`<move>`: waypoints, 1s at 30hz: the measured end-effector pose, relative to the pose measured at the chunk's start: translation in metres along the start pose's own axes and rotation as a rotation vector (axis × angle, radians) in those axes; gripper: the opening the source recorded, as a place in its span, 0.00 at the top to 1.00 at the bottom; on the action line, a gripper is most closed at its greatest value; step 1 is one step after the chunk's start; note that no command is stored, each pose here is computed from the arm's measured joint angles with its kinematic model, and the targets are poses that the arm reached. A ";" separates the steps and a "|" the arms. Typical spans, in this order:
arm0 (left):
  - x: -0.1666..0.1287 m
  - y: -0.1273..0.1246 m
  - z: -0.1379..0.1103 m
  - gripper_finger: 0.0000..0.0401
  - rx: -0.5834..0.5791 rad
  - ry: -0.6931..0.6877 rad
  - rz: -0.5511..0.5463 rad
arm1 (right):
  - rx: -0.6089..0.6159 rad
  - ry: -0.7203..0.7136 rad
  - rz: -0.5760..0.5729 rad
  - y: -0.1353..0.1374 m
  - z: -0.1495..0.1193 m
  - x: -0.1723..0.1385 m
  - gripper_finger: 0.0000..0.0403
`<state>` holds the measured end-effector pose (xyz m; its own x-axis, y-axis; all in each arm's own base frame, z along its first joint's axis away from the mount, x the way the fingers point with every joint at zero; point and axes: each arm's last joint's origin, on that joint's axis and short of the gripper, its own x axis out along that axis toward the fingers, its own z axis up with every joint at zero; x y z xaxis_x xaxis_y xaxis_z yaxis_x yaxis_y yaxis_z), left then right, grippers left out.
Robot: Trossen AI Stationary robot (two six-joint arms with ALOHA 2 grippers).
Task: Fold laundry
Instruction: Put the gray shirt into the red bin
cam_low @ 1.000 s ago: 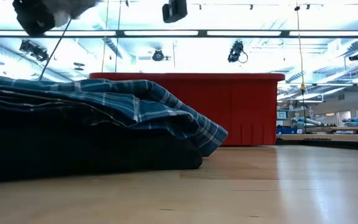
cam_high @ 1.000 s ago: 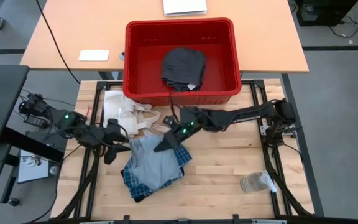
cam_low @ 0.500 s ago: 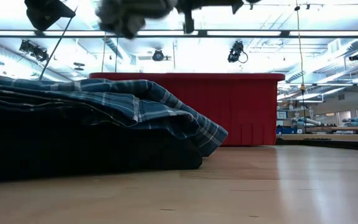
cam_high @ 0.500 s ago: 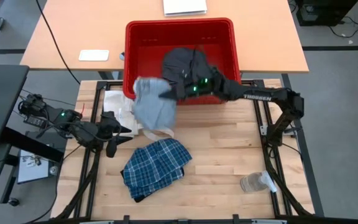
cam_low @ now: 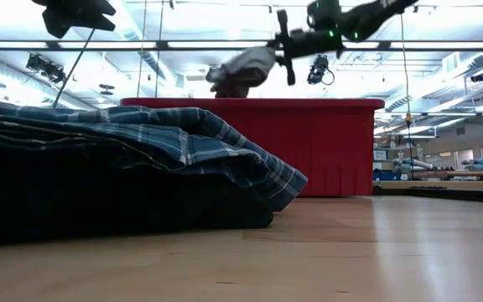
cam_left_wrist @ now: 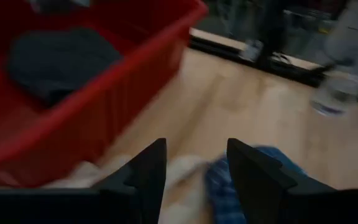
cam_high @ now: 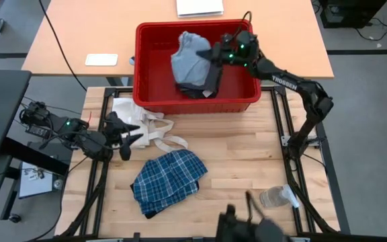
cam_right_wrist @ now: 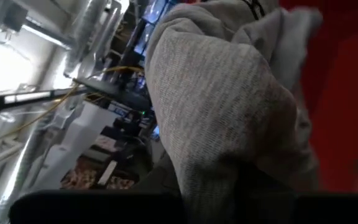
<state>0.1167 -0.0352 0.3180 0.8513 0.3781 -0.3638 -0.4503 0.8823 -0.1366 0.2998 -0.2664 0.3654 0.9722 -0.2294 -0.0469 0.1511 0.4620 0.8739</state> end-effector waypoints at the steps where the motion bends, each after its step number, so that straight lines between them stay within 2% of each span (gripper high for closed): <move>1: 0.001 0.001 0.001 0.57 0.002 -0.013 0.028 | 0.005 -0.001 -0.007 -0.009 0.007 -0.002 0.85; 7: 0.006 0.010 0.004 0.57 -0.014 -0.046 0.143 | 0.119 0.023 -0.050 -0.085 0.028 0.009 0.85; 13: 0.008 0.013 0.006 0.57 -0.052 -0.053 0.175 | 0.243 0.032 -0.105 -0.151 0.017 0.032 0.85; 16: 0.008 0.013 0.006 0.57 -0.083 -0.055 0.173 | 0.248 0.061 -0.151 -0.179 0.008 0.038 0.80; 21: 0.008 0.012 0.006 0.57 -0.117 -0.043 0.146 | 0.264 0.095 -0.154 -0.201 0.004 0.040 0.60; 26: 0.008 0.011 0.005 0.57 -0.123 -0.028 0.122 | 0.346 0.076 -0.158 -0.206 0.010 0.035 0.39; 30: 0.008 0.011 0.005 0.57 -0.123 -0.023 0.115 | 0.427 0.088 -0.105 -0.201 0.016 0.031 0.30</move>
<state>0.1200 -0.0207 0.3180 0.7976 0.4821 -0.3626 -0.5734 0.7926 -0.2075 0.2968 -0.3806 0.1961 0.9699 -0.1737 -0.1705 0.1801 0.0409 0.9828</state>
